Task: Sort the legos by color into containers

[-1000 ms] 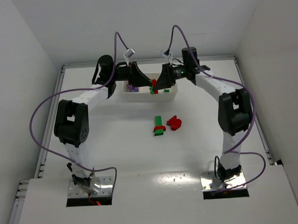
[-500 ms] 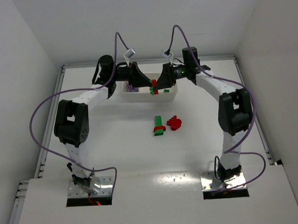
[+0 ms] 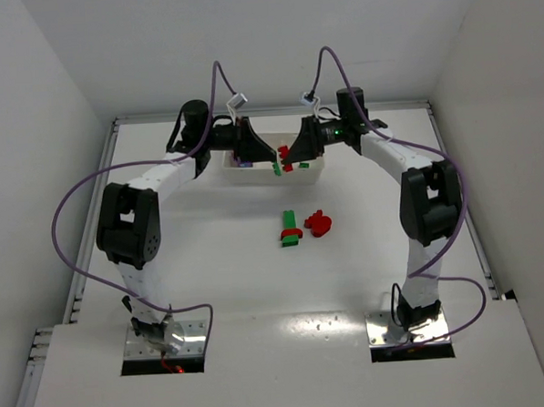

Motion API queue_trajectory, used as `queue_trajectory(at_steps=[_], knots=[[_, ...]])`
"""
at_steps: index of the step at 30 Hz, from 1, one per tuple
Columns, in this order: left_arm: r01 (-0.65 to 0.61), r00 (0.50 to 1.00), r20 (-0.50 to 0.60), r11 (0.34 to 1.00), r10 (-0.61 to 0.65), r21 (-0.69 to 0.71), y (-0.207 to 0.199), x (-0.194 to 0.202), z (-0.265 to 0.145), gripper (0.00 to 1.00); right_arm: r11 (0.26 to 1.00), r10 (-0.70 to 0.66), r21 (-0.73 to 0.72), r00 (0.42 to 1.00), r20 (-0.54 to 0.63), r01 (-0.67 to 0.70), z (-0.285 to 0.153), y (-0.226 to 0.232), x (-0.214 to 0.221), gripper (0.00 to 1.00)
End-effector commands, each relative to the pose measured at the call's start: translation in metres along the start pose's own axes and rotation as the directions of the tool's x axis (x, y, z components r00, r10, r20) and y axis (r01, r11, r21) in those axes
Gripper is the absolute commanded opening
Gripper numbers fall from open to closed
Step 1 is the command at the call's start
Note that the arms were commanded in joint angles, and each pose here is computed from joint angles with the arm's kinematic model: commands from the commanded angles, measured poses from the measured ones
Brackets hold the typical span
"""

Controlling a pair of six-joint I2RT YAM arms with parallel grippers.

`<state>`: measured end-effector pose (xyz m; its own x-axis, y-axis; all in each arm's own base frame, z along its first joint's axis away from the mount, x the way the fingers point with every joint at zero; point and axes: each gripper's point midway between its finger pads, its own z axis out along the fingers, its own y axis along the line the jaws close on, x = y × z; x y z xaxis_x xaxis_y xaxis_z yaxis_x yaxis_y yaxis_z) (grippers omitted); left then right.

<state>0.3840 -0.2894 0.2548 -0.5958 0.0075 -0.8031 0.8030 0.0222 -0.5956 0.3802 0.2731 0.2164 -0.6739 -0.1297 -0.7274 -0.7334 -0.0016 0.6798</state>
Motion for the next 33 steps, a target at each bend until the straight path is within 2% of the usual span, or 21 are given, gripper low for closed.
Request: queue_trajectory(at_steps=[1, 7, 10, 16, 18, 20, 22, 29, 33], knots=[[-0.073, 0.997, -0.034, 0.997, 0.073, 0.018, -0.013, -0.003, -0.019, 0.0, 0.993, -0.114, 0.018, 0.992, 0.057, 0.113, -0.034, 0.022, -0.029, 0.0], [-0.083, 0.995, -0.06, 0.997, 0.083, 0.0, -0.01, 0.005, -0.021, 0.0, 0.993, -0.113, 0.056, 0.99, 0.079, 0.108, -0.048, 0.017, -0.032, 0.0], [-0.12, 0.992, -0.038, 0.991, 0.118, -0.058, -0.001, -0.007, -0.024, 0.0, 0.99, -0.112, 0.1, 0.989, 0.097, 0.103, -0.057, 0.008, -0.036, 0.0], [-0.188, 0.982, -0.001, 0.971, 0.19, -0.15, 0.026, -0.035, -0.015, 0.0, 0.947, -0.15, 0.299, 0.986, 0.077, 0.12, -0.074, -0.015, -0.037, 0.0], [-0.219, 0.972, 0.033, 0.953, 0.231, -0.207, 0.032, -0.051, -0.021, 0.0, 0.919, -0.169, 0.367, 0.985, 0.043, 0.141, -0.068, -0.03, -0.034, 0.0], [-0.214, 0.971, 0.053, 0.947, 0.233, -0.24, 0.037, -0.057, -0.026, 0.0, 0.89, -0.179, 0.436, 0.982, 0.065, 0.133, -0.068, -0.049, -0.043, 0.0], [-0.226, 0.962, 0.085, 0.931, 0.26, -0.285, 0.036, -0.073, -0.037, 0.0, 0.873, -0.137, 0.482, 0.985, 0.109, 0.068, -0.064, -0.071, -0.047, 0.0], [-0.245, 0.95, 0.092, 0.893, 0.3, -0.378, 0.039, -0.078, -0.058, 0.0, 0.841, -0.114, 0.541, 0.982, 0.15, 0.015, -0.036, -0.129, -0.085, 0.0], [-0.232, 0.95, 0.101, 0.883, 0.297, -0.409, 0.04, -0.078, -0.071, 0.0, 0.835, -0.102, 0.551, 0.987, 0.125, 0.016, -0.016, -0.147, -0.082, 0.0]])
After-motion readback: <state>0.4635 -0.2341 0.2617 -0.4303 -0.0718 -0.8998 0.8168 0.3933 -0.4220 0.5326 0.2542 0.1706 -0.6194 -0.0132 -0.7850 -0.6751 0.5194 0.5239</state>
